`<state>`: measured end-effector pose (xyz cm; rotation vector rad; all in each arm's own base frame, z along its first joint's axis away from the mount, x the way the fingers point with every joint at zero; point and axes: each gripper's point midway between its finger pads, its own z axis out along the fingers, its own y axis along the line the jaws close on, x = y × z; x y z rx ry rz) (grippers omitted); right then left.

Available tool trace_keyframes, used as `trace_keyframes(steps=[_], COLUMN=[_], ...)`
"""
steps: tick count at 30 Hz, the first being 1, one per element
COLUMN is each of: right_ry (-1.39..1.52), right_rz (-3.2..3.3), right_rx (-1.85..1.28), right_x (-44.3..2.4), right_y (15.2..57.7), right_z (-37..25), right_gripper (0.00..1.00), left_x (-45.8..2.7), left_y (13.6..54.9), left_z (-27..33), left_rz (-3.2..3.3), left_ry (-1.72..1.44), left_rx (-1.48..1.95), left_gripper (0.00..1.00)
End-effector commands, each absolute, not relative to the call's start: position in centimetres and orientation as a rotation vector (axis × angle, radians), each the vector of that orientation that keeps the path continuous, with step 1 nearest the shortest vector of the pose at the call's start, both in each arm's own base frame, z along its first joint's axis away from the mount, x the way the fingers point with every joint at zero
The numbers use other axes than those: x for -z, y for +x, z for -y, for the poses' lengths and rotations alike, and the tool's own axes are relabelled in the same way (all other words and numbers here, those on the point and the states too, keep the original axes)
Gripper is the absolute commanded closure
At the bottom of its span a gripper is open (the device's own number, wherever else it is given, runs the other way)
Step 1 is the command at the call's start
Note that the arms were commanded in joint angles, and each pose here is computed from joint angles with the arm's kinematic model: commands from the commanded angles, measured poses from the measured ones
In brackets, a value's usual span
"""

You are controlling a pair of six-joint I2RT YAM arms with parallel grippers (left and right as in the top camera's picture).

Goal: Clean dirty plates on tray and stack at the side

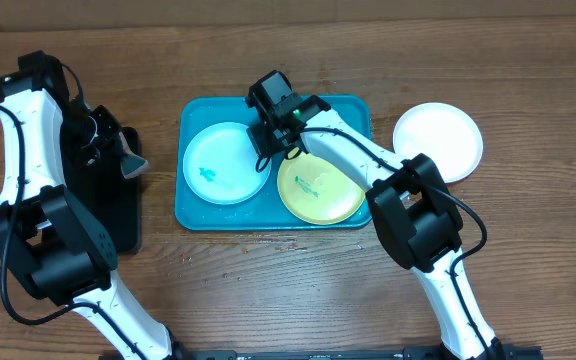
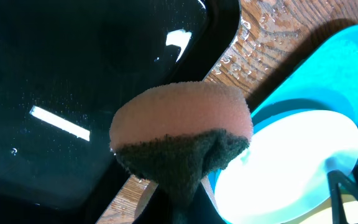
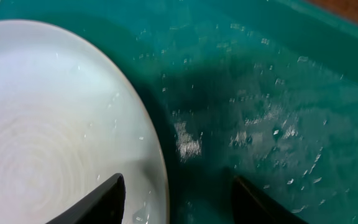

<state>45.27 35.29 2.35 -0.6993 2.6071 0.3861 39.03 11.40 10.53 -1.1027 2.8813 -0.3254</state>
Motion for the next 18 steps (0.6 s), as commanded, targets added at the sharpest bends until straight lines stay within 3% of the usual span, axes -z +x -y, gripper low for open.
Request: trace_keyframes(steps=[1, 5, 8, 12, 14, 18], right_ry=[-0.798, -0.822, -0.806, -0.795, -0.748, -0.663], right_rz=[-2.539, -2.557, -2.598, -2.637, -2.684, -2.788], right_rx=[-0.348, -0.398, -0.406, -0.398, -0.393, -0.366], right_x=[-2.3, -0.4, 0.7, 0.8, 0.9, 0.9], right_y=[46.3, 45.8, 45.3, 44.7, 44.3, 43.1], right_z=[-35.5, -36.3, -36.2, -35.7, -35.3, -34.3], right_gripper=[0.44, 0.44, 0.53, 0.78, 0.95, 0.96], left_x=[-12.8, -12.8, -12.8, -12.8, -12.8, -12.7], left_y=[39.6, 39.7, 39.8, 40.1, 40.3, 40.8], left_z=[-10.9, -10.8, -10.3, -9.1, -8.2, -5.9], left_rz=[-2.840, -2.842, -2.851, -2.870, -2.882, -2.911], left_ry=[-1.031, -1.025, -1.003, -0.955, -0.926, -0.843], left_rx=[0.348, 0.347, 0.349, 0.351, 0.353, 0.357], left_gripper=[0.96, 0.96, 0.96, 0.96, 0.96, 0.96])
